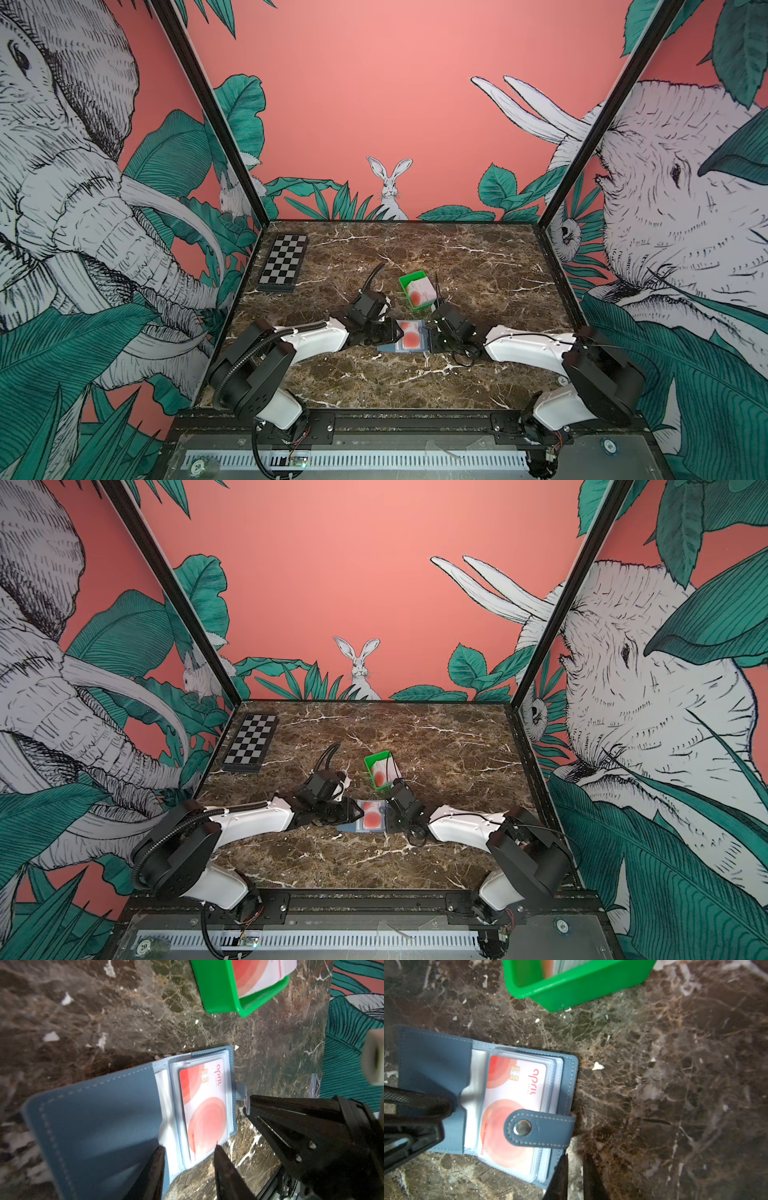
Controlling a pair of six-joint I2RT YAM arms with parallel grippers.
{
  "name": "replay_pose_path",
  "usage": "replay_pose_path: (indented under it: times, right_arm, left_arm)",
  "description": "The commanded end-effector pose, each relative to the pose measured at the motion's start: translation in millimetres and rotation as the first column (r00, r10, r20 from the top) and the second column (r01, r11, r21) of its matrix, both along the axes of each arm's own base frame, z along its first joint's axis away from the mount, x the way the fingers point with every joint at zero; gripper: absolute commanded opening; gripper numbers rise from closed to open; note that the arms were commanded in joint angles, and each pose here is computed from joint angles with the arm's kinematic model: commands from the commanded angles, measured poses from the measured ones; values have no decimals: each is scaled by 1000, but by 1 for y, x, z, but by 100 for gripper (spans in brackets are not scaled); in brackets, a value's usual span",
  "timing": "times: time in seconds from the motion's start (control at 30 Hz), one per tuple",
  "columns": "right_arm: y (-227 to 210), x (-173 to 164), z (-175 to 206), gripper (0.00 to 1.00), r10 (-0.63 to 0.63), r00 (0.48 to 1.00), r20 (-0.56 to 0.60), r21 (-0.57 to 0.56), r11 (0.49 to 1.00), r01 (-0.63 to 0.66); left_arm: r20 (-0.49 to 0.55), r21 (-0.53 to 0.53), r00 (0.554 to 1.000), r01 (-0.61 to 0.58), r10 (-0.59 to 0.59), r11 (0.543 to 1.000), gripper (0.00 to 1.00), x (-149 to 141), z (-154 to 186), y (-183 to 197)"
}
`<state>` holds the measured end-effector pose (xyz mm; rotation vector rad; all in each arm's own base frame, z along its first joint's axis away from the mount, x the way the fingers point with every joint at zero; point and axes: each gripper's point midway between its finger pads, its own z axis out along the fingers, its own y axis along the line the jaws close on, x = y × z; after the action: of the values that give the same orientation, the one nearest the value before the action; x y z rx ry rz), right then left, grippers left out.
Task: Insert credit cards into a card holder
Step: Insert the credit card into the card slot.
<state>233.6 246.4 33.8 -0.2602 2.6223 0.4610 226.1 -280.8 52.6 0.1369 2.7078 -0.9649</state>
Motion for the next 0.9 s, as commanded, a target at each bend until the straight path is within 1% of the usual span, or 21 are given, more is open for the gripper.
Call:
replay_pose_path:
  times: [0.0, 0.13, 0.27, 0.4, 0.53, 0.73, 0.87]
  right_arm:
    - [-1, -2, 7, 17, 20, 999, 38, 9, 1000, -20]
    - [1, -3, 15, 18, 29, 998, 61, 45, 998, -32]
    - [8, -6, 24, 20, 57, 996, 71, 96, 993, -64]
    - [6, -8, 26, 20, 45, 996, 76, 88, 995, -52]
    - [3, -7, 28, 20, 21, 996, 83, 107, 994, -29]
    - [7, -7, 31, 20, 27, 996, 85, 117, 992, -37]
    - [7, -7, 31, 16, 22, 997, 72, 113, 993, -30]
  left_arm:
    - [50, 4, 999, 3, -3, 1000, 38, 0, 13, 5]
    - [92, -32, 996, -3, 6, 999, 36, -3, 20, 9]
    - [122, -49, 992, -10, 16, 999, 32, -3, 24, 11]
    - [142, -34, 990, 16, -11, 999, 29, -3, 26, 9]
    - [161, -14, 986, 37, -34, 999, 29, -1, 29, 8]
    - [170, -5, 984, 55, -54, 998, 27, 3, 26, 2]
    - [186, 5, 982, 41, -41, 999, 26, 8, 25, -2]
